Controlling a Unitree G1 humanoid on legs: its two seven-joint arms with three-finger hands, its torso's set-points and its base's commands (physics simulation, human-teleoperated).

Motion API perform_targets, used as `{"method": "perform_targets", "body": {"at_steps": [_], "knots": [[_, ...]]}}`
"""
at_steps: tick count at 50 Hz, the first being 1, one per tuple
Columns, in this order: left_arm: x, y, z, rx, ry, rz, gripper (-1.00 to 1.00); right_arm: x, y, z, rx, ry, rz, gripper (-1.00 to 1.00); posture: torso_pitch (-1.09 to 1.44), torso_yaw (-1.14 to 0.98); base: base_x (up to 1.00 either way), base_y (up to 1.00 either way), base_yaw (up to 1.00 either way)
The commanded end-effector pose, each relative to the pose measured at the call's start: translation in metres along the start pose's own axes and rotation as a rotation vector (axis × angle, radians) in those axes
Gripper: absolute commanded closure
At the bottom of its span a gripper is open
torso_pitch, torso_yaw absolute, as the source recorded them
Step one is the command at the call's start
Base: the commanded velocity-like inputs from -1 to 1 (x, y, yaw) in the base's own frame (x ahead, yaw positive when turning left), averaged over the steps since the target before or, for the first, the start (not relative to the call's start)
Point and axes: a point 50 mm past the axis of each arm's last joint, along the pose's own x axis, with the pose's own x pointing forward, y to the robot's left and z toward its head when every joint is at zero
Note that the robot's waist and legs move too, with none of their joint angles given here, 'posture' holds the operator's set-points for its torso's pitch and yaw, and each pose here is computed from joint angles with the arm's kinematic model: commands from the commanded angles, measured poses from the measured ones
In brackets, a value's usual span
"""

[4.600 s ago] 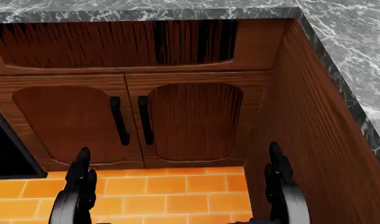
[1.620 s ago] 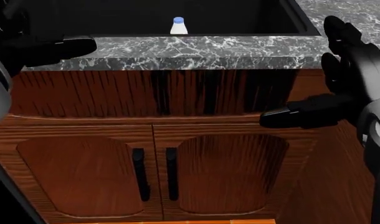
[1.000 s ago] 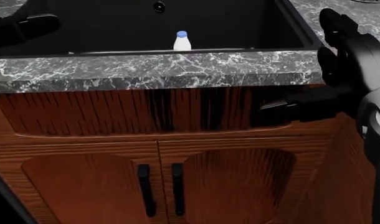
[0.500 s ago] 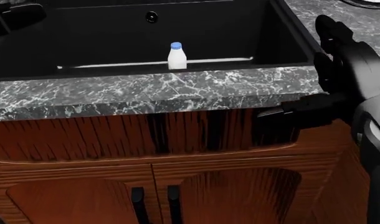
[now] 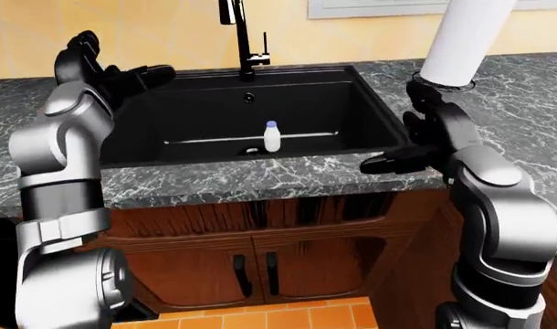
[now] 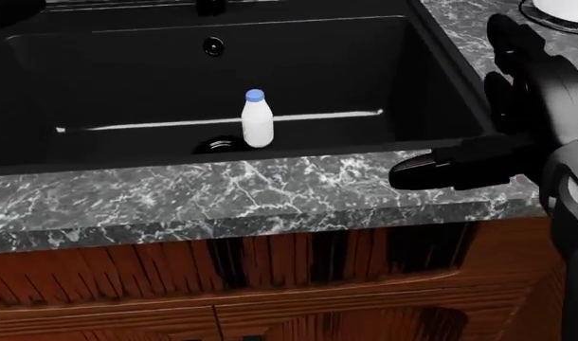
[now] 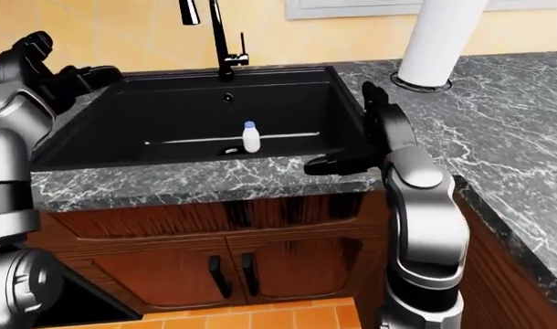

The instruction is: Turn the sink spout to the right.

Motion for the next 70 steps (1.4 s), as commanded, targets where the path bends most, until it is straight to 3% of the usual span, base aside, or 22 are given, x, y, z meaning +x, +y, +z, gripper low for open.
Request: {"method": "perform_targets", "body": {"at_steps": [1,38,44,70], "knots": [[-0.002,-0.004,0.023,-0.013,-0.087,-0.017,-1.00,-0.005,-0.006,0.015,-0.013,-0.084,-0.030,-1.00,0.00,0.00,0.27,0.00,0.00],[0.003,0.010,0.020,-0.023,-0.076,0.021,-1.00,-0.006,-0.005,0.016,-0.019,-0.083,-0.026,-1.00,0.00,0.00,0.26,0.00,0.00],[0.004,0.015,0.022,-0.074,-0.067,0.000,-1.00,-0.007,-0.005,0.020,-0.023,-0.099,-0.017,-1.00,0.00,0.00,0.00,0.00,0.00],[0.003,0.014,0.021,-0.051,-0.054,-0.006,-1.00,-0.008,-0.004,0.023,-0.034,-0.103,-0.018,-1.00,-0.08,0.00,0.00,0.00,0.00]]}}
